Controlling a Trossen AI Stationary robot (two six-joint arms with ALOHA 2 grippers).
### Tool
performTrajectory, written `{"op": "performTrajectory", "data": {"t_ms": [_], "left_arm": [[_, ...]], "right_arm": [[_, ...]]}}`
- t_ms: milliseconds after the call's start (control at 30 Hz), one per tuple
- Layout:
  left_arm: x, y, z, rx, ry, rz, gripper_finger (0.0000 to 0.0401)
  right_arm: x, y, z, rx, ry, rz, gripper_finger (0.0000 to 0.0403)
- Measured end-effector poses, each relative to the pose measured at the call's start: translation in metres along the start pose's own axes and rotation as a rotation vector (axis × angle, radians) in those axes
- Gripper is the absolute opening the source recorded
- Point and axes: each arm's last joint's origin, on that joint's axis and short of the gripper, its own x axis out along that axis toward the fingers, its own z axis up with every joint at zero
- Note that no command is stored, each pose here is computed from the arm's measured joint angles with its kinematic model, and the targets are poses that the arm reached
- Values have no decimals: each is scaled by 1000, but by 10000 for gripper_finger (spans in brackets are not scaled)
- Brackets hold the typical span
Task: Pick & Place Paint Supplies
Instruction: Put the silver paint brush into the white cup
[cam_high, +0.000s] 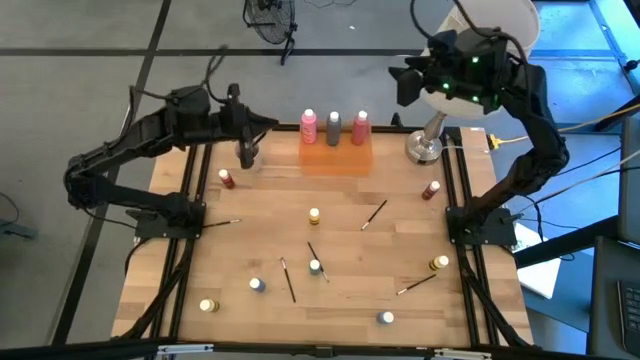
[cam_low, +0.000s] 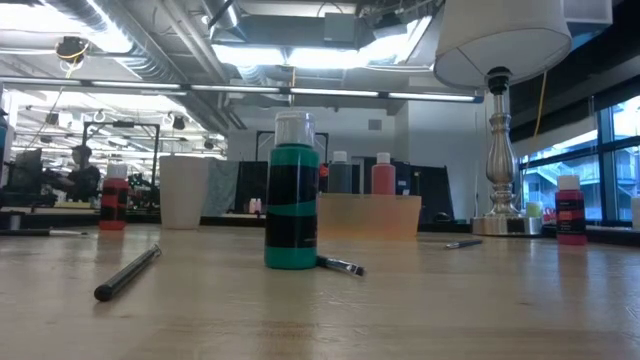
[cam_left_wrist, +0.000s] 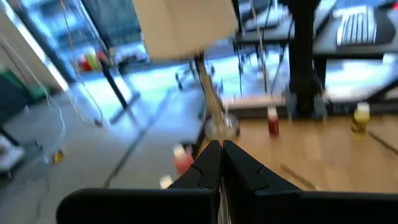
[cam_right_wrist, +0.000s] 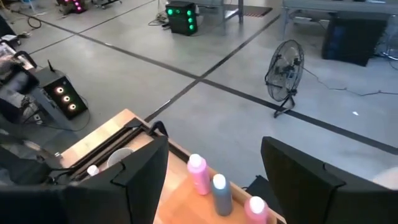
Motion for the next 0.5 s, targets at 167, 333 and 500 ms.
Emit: {"op": "performTrajectory", "data": {"t_ms": [167, 333, 500], "left_arm": [[-2, 11, 9, -22, -70, 52, 2], [-4, 35, 3, -49, -71, 110, 2], [-9, 55, 4, -86, -145, 94, 2]], "right_arm": [[-4, -1, 0, 2, -4, 6, 261], [-7, -1, 0, 20, -1, 12, 261], [-7, -1, -1, 51, 4, 14, 261]]}}
